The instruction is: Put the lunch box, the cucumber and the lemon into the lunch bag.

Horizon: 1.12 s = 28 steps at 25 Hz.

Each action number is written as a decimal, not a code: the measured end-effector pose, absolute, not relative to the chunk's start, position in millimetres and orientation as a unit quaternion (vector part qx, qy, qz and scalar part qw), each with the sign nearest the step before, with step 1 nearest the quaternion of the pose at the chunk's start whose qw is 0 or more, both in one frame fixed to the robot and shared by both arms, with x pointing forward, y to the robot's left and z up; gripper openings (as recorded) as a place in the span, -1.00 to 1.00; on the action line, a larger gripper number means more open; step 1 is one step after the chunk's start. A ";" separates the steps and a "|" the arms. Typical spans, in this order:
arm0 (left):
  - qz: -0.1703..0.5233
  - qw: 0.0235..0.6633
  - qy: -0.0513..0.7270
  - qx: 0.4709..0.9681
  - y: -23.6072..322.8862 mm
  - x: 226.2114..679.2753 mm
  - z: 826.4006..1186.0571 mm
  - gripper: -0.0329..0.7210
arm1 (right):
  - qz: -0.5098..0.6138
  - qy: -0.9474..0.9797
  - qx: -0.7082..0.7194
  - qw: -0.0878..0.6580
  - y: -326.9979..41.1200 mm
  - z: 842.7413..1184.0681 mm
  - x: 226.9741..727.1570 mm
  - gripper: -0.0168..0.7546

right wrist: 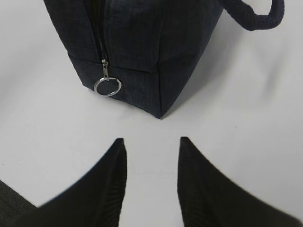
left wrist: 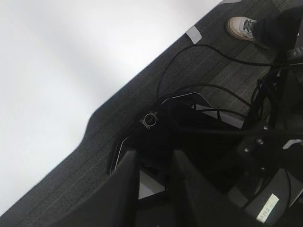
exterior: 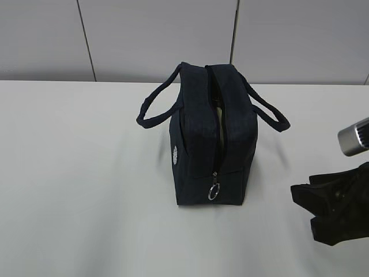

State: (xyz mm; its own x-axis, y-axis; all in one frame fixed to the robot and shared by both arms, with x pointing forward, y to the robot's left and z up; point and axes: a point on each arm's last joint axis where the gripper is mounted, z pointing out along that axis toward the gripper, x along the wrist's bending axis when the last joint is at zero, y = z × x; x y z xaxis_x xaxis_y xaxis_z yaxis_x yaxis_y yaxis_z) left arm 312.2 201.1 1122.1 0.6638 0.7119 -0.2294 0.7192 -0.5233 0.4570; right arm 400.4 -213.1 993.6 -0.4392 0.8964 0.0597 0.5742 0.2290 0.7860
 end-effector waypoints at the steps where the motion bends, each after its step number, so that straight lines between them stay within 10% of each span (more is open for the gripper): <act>1: -0.001 0.270 0.408 0.872 203.8 310.6 1123.6 -0.51 | 0.384 0.756 0.487 0.208 -212.8 992.6 401.0 -0.24; 28: 0.105 0.288 0.396 0.866 240.6 298.4 1124.7 -0.51 | 0.395 0.790 0.428 0.195 -152.2 928.8 426.6 -0.24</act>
